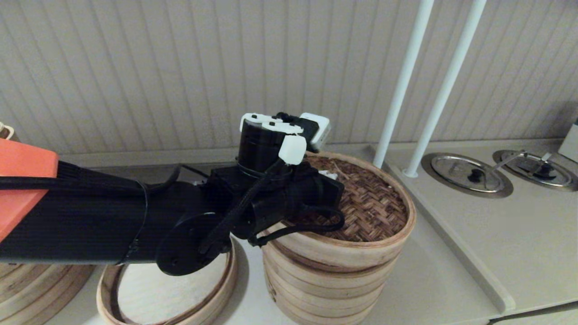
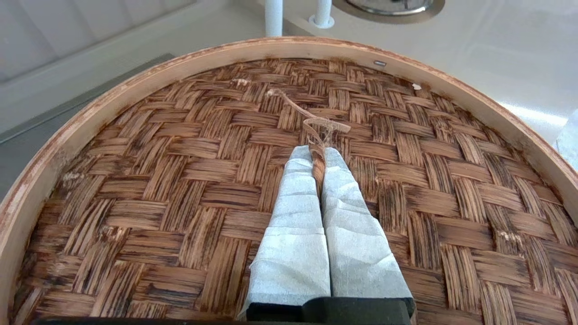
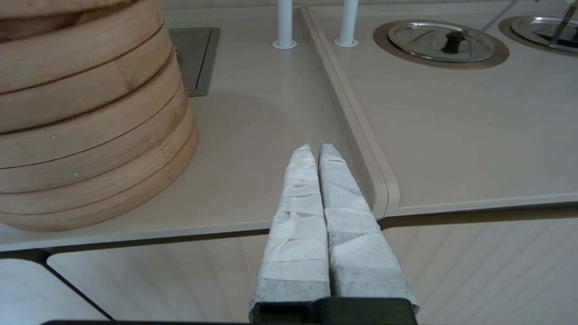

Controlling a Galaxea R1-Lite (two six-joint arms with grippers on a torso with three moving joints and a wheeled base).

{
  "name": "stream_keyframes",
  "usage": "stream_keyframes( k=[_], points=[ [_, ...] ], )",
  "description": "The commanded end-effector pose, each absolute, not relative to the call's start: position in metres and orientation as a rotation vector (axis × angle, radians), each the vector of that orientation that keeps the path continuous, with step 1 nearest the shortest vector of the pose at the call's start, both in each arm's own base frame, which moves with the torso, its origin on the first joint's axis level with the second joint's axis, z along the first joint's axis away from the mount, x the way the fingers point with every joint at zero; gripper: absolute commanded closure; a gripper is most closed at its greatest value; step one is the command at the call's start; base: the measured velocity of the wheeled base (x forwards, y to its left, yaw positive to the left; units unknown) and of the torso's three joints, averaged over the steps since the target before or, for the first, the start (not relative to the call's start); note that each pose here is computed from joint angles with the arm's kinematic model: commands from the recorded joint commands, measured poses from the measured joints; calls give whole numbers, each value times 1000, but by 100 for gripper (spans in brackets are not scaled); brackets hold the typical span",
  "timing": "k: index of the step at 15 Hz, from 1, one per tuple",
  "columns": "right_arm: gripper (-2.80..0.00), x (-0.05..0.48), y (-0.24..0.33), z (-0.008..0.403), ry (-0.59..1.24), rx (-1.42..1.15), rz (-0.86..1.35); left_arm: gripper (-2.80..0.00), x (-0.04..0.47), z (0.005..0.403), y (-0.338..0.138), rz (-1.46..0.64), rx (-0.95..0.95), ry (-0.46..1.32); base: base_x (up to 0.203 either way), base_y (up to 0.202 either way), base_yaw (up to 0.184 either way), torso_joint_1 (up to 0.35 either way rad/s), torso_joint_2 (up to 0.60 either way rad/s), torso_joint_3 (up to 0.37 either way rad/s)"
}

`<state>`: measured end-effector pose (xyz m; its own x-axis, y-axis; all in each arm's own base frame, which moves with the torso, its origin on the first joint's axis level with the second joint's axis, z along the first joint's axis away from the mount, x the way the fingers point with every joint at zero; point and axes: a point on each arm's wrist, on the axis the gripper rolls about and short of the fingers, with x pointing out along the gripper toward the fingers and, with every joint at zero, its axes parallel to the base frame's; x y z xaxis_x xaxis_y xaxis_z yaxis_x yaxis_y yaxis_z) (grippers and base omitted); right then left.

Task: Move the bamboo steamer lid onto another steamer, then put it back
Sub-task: Pick up the steamer, then put the steamer

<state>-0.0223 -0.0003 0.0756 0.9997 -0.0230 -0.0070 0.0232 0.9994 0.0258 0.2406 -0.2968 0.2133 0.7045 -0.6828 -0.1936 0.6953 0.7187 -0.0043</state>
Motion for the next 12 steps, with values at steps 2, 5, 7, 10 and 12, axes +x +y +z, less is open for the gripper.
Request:
stream_keyframes(
  k=[2, 5, 7, 10, 12],
  points=[
    [0, -22, 0, 74, 12, 26, -24, 0, 238, 221, -293, -771, 55, 166, 0, 0, 0, 0, 0, 0],
    [0, -22, 0, 74, 12, 26, -23, 0, 239, 214, -295, -777, 65, 184, 0, 0, 0, 0, 0, 0],
    [0, -22, 0, 74, 12, 26, -24, 0, 241, 211, -297, -773, 67, 189, 0, 0, 0, 0, 0, 0],
    [0, -22, 0, 75, 11, 26, -24, 0, 240, 220, -295, -763, 44, 150, 0, 0, 0, 0, 0, 0],
    [0, -22, 0, 75, 11, 26, -23, 0, 237, 228, -291, -760, 34, 133, 0, 0, 0, 0, 0, 0]
  ],
)
